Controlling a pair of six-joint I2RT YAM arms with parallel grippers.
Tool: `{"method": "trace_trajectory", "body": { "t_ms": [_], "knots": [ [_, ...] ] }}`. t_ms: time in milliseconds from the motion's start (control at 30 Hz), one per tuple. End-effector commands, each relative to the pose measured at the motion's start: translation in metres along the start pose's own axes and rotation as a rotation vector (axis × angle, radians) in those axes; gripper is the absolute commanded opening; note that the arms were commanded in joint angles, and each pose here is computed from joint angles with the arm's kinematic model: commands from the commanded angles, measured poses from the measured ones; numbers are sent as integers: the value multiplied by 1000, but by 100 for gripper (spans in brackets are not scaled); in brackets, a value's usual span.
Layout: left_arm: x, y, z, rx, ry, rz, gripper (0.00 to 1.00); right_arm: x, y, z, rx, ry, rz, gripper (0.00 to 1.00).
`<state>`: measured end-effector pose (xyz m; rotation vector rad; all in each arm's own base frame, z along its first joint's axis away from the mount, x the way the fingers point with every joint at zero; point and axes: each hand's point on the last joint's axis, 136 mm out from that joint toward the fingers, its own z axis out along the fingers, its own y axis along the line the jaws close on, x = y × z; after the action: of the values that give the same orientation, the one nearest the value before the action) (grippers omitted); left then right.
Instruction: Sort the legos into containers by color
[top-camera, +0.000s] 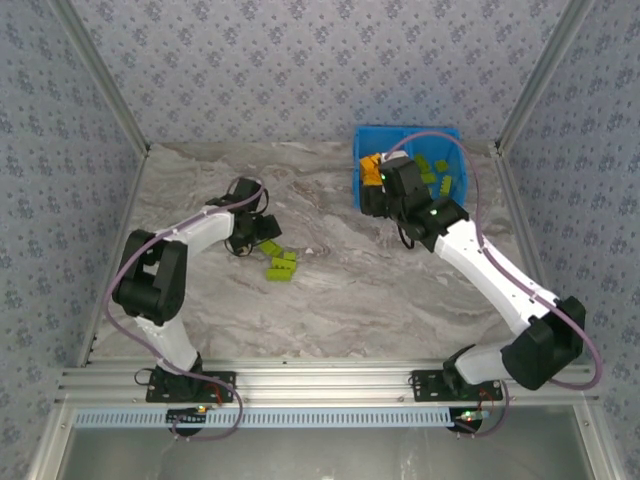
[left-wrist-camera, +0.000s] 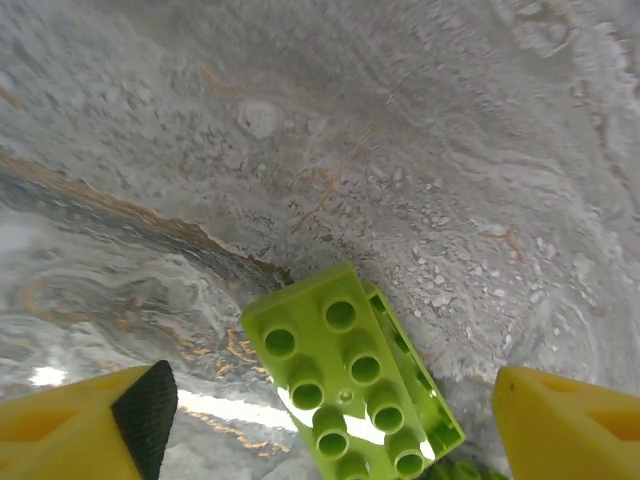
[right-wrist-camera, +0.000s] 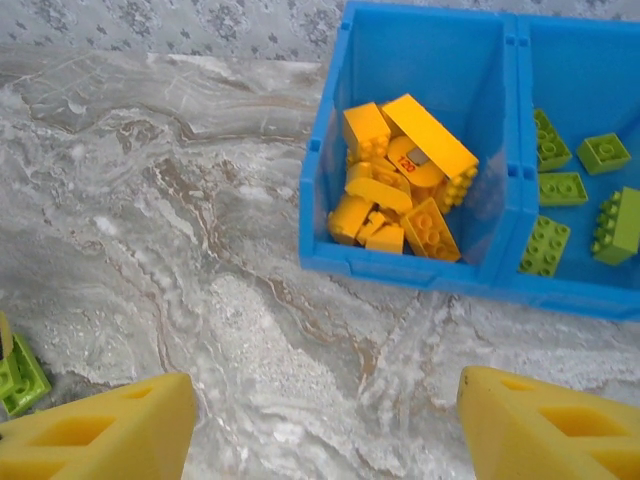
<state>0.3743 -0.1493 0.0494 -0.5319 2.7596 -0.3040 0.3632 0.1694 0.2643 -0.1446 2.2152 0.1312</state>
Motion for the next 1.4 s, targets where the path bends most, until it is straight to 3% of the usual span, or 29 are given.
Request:
{"method": "trace_trajectory", "body": {
  "t_ms": [0, 100, 200, 300, 400, 500, 767, 933, 1067, 1233, 1367],
  "knots": [
    [-5, -13, 3, 50, -2, -15, 72, 14, -2, -12, 11, 25, 15, 73],
    [-1, -10, 7, 44, 10, -23, 58, 17, 1, -16, 6, 30, 21, 73],
    [1, -7, 8, 38, 15, -26, 52, 19, 7, -18, -12, 32, 25, 73],
    [4, -4, 9, 27, 21, -26, 51, 23, 17, -18, -63, 54, 52, 73],
    [7, -1, 15, 10, 35, -27, 59, 25, 22, -20, -94, 62, 69, 73],
    [10, -3, 22, 20, 60, -25, 60, 26, 24, -24, -100, 61, 72, 73],
    [9, -8, 20, 34, 62, -28, 37, 34, 26, -31, -116, 80, 94, 73],
    [-4, -28, -25, 125, 3, -45, 26, 30, 43, -36, -226, 67, 162, 74],
    [-15, -51, -69, 218, -49, -44, 24, 38, 57, -32, -312, 90, 204, 74],
    [-15, -90, -116, 401, -52, -70, 22, 38, 100, -36, -569, 79, 227, 75],
    [-10, -127, -156, 568, -44, -91, 21, 36, 132, -45, -768, 60, 234, 87]
  ]
}}
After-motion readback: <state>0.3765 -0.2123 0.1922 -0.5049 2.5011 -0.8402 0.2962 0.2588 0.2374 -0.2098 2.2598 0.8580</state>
